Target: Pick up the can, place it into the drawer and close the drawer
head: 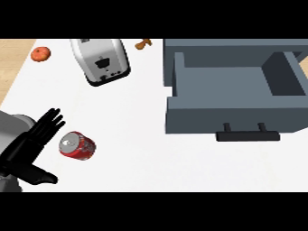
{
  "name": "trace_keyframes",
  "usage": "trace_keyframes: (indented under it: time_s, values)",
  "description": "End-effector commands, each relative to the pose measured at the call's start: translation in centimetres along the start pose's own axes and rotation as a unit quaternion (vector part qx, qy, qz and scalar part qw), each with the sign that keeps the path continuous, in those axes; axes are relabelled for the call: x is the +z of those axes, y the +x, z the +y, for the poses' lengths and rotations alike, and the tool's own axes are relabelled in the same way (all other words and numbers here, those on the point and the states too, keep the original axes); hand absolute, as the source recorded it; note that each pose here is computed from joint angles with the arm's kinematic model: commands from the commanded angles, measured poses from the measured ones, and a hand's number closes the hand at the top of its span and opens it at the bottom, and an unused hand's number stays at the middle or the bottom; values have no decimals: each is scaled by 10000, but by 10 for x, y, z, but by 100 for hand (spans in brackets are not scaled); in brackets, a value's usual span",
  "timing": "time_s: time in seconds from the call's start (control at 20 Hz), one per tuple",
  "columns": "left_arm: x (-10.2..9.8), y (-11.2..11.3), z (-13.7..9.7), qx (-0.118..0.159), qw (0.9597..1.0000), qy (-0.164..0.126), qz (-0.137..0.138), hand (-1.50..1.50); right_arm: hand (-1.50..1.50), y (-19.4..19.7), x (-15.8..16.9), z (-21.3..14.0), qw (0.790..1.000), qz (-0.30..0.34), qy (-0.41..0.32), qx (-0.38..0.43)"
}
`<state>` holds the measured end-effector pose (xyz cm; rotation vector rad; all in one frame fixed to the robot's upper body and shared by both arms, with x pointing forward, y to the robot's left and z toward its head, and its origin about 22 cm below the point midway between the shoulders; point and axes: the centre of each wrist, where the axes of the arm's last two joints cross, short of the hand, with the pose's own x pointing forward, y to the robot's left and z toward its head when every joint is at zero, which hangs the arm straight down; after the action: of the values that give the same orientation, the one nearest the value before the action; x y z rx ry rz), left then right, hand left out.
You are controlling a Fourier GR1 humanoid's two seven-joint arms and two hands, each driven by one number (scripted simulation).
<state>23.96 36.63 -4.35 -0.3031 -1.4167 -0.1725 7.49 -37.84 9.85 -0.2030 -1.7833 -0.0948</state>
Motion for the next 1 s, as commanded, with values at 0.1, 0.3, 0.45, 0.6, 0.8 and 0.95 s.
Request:
trace_keyframes:
  time_s: [0.1, 0.3, 0.45, 0.6, 0.8, 0.95]
  values:
    - [2, -31, 17, -5, 9999, -13, 100, -150, -150, 2, 7, -13, 9999, -82, 77, 7]
    - [-13, -52, 7, 102, 9995, 0, 313, -150, -150, 12, -7, 3, 10000, -45, -10, 1]
    - [-1, -61, 13, 276, 9992, -64, 266, -150, -150, 12, -2, -4, 10000, -9, 73, 3]
    - [-5, -70, 10, 190, 9994, -98, 274, -150, -150, 17, 0, -4, 10000, 64, 56, -52]
    - [-11, -72, 8, 388, 9989, -127, 226, -150, -150, 1, 12, -3, 9999, 18, -80, -66]
    - [-28, -74, -13, 457, 9981, -146, 397, -150, -150, 20, 1, -13, 9999, 60, 30, 75]
